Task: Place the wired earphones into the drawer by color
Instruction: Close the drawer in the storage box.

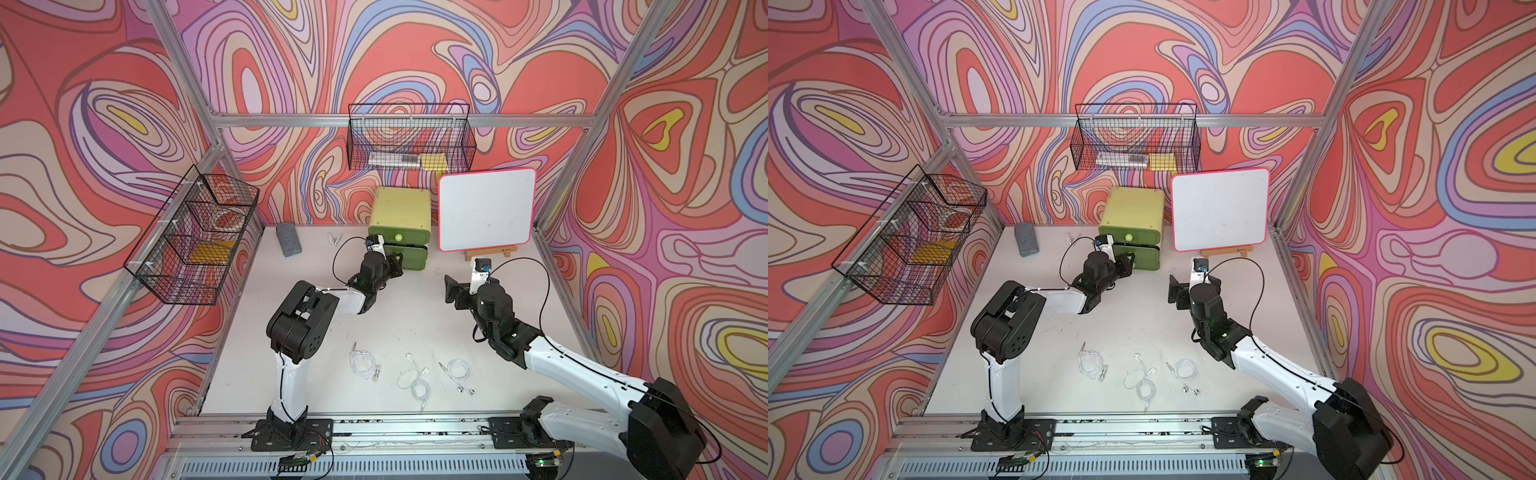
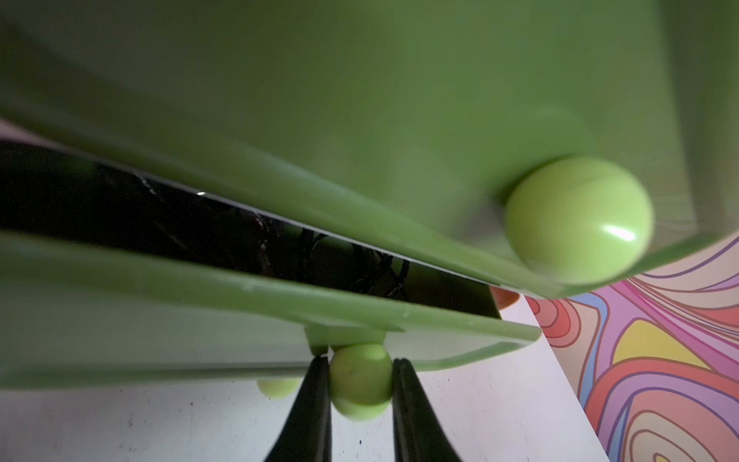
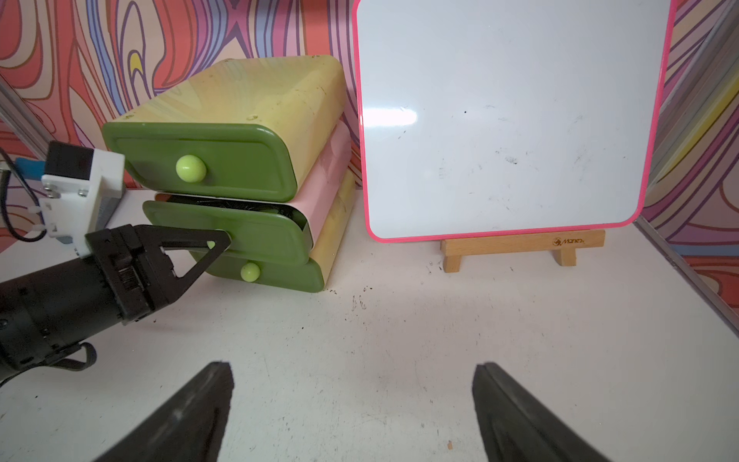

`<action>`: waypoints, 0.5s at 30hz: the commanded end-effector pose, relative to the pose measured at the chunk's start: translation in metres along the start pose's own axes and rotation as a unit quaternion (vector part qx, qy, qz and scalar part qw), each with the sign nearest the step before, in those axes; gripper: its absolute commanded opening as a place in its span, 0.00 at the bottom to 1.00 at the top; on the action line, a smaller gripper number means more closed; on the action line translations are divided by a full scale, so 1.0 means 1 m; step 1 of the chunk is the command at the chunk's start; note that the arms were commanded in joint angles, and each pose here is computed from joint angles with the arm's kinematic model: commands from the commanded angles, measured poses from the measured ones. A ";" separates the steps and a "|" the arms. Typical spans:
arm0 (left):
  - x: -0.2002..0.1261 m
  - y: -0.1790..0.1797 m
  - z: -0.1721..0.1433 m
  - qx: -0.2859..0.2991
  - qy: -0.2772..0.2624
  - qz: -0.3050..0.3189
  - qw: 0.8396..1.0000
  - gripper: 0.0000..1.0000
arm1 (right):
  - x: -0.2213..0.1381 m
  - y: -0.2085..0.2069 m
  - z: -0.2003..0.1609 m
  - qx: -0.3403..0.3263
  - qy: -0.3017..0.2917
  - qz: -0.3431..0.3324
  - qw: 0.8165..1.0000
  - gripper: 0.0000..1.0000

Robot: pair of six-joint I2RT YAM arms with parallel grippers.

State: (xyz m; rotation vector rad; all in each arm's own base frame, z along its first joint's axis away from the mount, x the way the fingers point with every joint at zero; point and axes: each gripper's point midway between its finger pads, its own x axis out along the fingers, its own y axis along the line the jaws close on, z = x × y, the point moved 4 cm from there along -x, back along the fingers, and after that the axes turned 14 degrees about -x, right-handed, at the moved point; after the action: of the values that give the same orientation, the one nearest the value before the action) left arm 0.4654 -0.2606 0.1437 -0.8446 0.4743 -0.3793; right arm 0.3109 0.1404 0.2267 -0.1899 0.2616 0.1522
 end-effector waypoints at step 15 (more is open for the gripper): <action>0.014 -0.014 0.016 0.002 -0.055 -0.059 0.997 0.31 | 0.000 -0.004 -0.001 -0.002 -0.003 -0.010 1.000 0.96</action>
State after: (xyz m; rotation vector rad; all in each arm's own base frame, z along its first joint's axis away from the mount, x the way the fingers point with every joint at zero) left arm 0.4765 -0.2631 0.1409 -0.8638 0.4106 -0.4026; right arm 0.3112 0.1400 0.2275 -0.1904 0.2580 0.1486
